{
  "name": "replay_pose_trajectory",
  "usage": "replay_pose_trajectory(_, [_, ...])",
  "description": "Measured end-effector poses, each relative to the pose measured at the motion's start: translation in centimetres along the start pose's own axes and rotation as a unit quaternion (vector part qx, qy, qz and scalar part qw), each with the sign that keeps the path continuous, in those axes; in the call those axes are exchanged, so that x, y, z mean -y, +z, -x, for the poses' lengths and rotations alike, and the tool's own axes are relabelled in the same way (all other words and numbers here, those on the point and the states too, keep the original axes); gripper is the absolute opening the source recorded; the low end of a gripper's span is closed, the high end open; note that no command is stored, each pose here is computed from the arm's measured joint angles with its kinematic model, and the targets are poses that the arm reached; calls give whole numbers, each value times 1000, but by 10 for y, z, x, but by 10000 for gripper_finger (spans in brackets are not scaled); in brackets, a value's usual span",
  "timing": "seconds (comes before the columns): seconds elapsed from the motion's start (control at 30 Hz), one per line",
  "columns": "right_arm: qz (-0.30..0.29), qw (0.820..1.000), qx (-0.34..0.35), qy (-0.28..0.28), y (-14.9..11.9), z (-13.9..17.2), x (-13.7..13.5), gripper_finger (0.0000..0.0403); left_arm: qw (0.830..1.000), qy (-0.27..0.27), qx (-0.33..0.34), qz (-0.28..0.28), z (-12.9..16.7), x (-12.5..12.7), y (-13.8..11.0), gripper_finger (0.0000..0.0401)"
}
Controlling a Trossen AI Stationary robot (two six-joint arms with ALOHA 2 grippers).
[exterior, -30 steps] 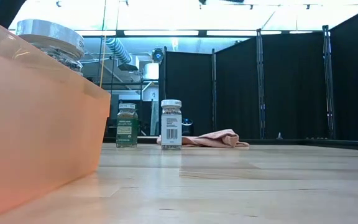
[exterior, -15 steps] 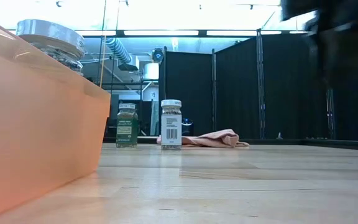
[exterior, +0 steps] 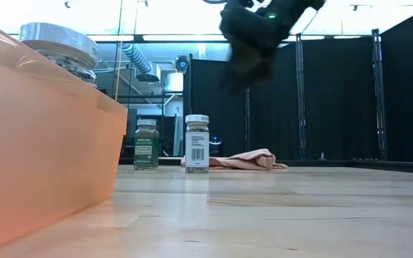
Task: Sort spices by type
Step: Put the white seasoning bottle into the orange bin
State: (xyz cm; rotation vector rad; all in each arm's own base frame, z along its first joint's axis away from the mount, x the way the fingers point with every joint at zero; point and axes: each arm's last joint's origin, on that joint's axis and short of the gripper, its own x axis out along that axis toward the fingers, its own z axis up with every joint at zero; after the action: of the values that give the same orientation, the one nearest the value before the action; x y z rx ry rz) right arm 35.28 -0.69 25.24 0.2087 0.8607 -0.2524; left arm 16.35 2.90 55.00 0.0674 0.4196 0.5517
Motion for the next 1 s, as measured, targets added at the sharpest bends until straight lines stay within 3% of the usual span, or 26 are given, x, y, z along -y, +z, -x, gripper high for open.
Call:
replay_pose_trajectory(0.17, [-14,990,125,69,34,0,28,249,999,3,-37,-22,-2,1,-7,284])
replay_pose_trajectory(0.47, [18,969,241,47,59,-9,60,269,993,44,-68,-85,-18,3,-17,284])
replay_pose_trajectory(0.67, [18,968,245,45,70,-42,61,292,986,63,-115,-106,-41,4,-34,284])
replay_pose_trajectory(0.9, [39,965,256,31,106,-61,60,311,980,75,-149,-108,-66,5,-56,284])
replay_pose_trajectory(1.0, [33,975,218,21,115,-67,66,314,978,77,-164,-103,-74,7,-65,284])
